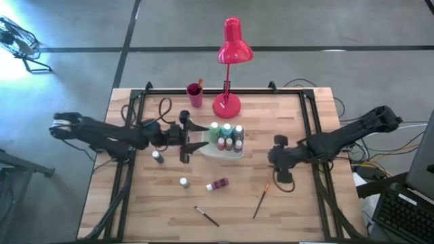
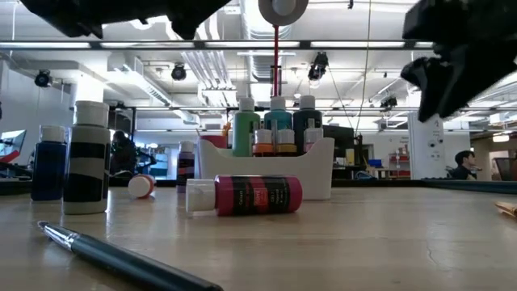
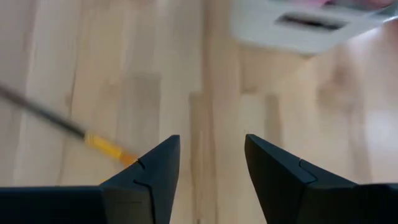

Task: Pick & Place Paint Supplies
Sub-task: Put the gold paint brush into the red cup

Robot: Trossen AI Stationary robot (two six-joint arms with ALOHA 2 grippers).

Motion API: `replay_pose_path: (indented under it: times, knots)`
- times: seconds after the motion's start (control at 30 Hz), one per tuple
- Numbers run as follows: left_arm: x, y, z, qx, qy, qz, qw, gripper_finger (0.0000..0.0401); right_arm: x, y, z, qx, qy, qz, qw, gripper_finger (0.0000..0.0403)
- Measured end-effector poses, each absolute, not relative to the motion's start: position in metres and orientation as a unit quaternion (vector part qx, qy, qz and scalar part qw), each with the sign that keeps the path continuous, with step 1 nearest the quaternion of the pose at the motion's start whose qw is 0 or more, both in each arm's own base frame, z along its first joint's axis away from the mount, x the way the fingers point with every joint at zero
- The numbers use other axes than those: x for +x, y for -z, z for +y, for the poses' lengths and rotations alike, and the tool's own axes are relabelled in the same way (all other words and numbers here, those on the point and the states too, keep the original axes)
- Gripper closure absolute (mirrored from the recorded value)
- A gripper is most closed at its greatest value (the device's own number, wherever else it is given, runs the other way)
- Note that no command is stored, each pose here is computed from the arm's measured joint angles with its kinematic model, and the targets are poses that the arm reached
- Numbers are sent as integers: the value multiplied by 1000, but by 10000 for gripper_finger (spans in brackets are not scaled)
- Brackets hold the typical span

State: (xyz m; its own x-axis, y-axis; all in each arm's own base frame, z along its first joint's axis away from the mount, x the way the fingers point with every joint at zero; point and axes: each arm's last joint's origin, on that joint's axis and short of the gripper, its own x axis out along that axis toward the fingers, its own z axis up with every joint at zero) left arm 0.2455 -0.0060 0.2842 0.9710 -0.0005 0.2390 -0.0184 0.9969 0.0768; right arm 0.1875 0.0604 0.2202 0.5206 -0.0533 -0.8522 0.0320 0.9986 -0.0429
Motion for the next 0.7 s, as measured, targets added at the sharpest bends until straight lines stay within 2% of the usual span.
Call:
replay_pose_path:
  times: [0.3,0.7]
  knots:
    - [240,-283,-3,64,-44,-80,994,165,207,-189,75,-24,-79,589,804,223]
    - [240,-280,-3,68,-54,-64,994,165,227,-159,91,-72,-124,644,752,210]
